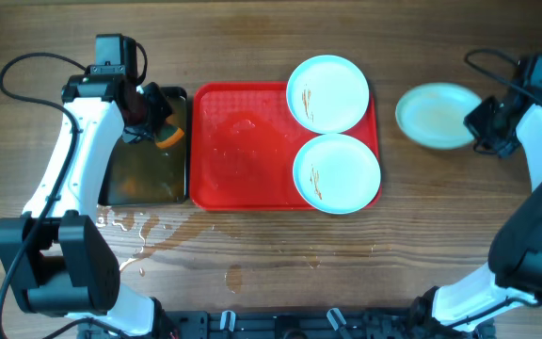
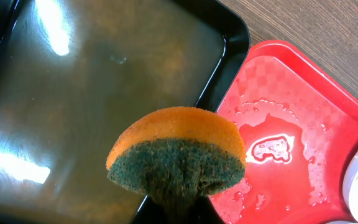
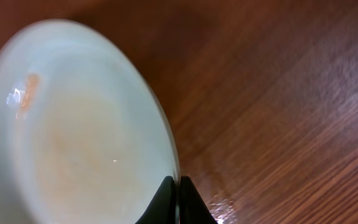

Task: Clean dirty plates on tray and stack at the side
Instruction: 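Lift the cleaned plate with the right gripper, place it right of tray, then move the right gripper to the lower-right plate and grasp its rim, then scrub the held plate with the sponge in the left gripper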

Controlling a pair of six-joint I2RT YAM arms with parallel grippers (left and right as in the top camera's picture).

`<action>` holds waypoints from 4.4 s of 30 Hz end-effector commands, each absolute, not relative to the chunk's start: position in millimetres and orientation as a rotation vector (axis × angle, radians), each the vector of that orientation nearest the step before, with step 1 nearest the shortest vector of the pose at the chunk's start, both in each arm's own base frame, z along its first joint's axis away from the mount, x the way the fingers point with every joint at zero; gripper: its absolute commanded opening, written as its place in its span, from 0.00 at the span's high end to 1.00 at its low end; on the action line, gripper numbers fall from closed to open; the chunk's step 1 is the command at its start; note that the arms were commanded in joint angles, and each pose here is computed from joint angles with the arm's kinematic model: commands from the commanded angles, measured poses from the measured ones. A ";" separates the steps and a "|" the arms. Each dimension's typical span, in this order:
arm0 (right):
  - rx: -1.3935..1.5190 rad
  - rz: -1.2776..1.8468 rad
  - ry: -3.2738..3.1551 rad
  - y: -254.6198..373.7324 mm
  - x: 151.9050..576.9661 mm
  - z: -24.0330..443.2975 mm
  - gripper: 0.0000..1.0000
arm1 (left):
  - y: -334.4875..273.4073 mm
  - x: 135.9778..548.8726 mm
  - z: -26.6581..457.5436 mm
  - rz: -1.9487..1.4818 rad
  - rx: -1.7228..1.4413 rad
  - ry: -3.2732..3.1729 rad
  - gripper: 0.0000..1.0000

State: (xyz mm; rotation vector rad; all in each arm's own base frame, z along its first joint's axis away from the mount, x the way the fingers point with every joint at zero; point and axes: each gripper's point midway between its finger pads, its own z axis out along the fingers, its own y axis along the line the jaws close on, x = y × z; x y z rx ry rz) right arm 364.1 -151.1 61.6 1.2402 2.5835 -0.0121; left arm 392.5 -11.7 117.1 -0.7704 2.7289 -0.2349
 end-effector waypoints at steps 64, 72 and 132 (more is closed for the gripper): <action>0.459 0.608 2.802 229.8 335.7 43.9 0.96 | -16.7 390.1 115.7 -0.242 -0.744 2.752 0.96; 0.185 0.620 2.781 239.9 358.3 63.2 0.41 | -39.7 396.7 118.8 -0.294 -0.663 2.744 0.96; 0.042 0.932 3.140 268.8 358.7 -5.1 0.96 | -54.3 370.0 -34.8 0.346 -0.466 2.868 0.96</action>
